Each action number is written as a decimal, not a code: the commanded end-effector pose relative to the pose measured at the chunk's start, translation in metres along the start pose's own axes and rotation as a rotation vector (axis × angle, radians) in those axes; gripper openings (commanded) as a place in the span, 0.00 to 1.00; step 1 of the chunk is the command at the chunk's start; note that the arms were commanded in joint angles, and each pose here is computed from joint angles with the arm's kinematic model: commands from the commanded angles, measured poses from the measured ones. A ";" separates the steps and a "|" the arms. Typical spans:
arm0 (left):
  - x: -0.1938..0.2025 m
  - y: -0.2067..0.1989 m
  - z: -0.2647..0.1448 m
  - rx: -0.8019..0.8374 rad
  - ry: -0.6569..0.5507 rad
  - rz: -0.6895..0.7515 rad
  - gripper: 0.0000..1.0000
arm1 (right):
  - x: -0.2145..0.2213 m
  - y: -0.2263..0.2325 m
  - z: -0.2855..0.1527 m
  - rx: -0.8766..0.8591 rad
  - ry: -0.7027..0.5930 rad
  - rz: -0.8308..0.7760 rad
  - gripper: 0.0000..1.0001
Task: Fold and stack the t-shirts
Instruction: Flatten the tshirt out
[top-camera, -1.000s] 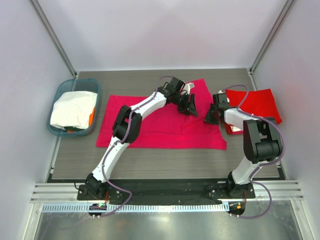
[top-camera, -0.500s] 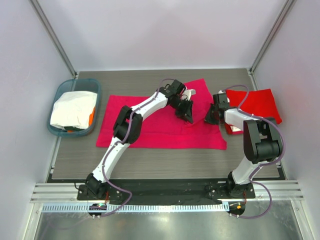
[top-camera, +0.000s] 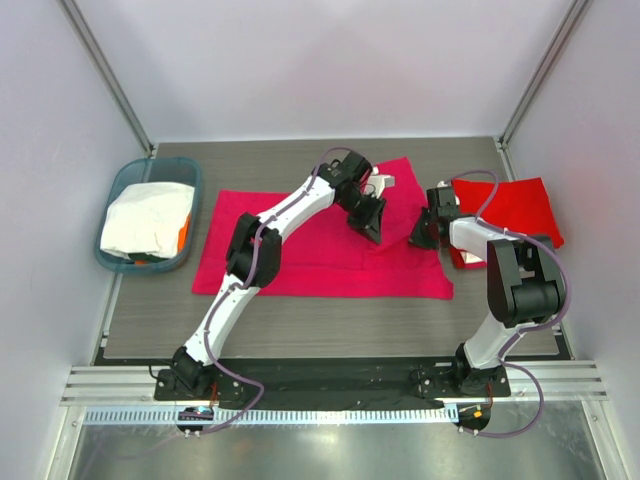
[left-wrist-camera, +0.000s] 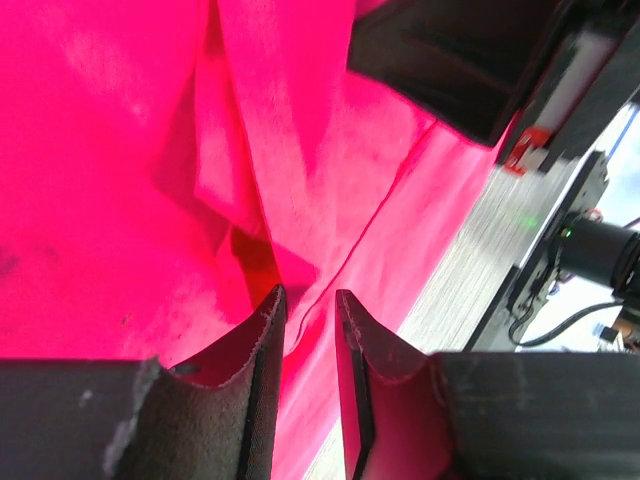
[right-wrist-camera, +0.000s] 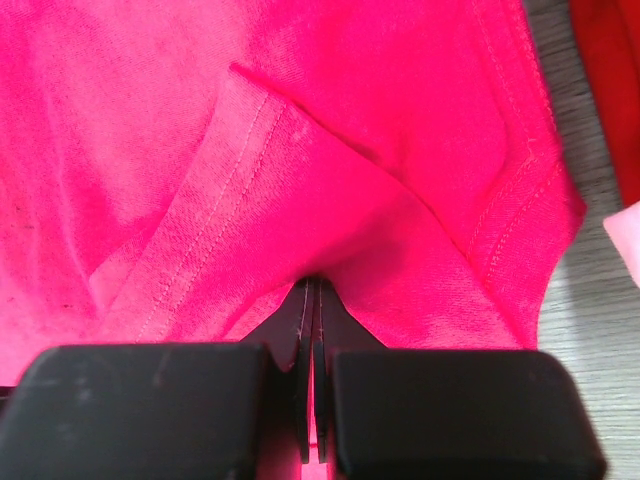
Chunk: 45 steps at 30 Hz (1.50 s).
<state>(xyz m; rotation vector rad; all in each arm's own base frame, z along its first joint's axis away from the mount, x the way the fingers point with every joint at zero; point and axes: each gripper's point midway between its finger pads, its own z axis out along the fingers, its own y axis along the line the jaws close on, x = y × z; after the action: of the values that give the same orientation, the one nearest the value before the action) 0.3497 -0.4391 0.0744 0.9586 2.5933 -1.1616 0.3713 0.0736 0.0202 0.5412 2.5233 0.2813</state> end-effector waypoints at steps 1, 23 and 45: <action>0.005 -0.006 -0.012 -0.021 0.029 0.039 0.27 | 0.026 -0.016 0.005 0.045 0.084 0.009 0.01; -0.024 0.021 -0.022 -0.281 -0.084 0.082 0.00 | 0.025 -0.016 0.006 0.045 0.082 0.023 0.01; -0.042 0.065 -0.030 -0.487 -0.169 0.017 0.15 | 0.022 -0.010 0.000 0.019 0.076 0.014 0.01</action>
<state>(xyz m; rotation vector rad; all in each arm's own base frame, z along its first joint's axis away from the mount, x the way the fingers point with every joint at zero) 0.4139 -0.4105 0.0546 0.7467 2.5840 -0.5703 0.3718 0.0757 0.0208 0.5636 2.5196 0.3093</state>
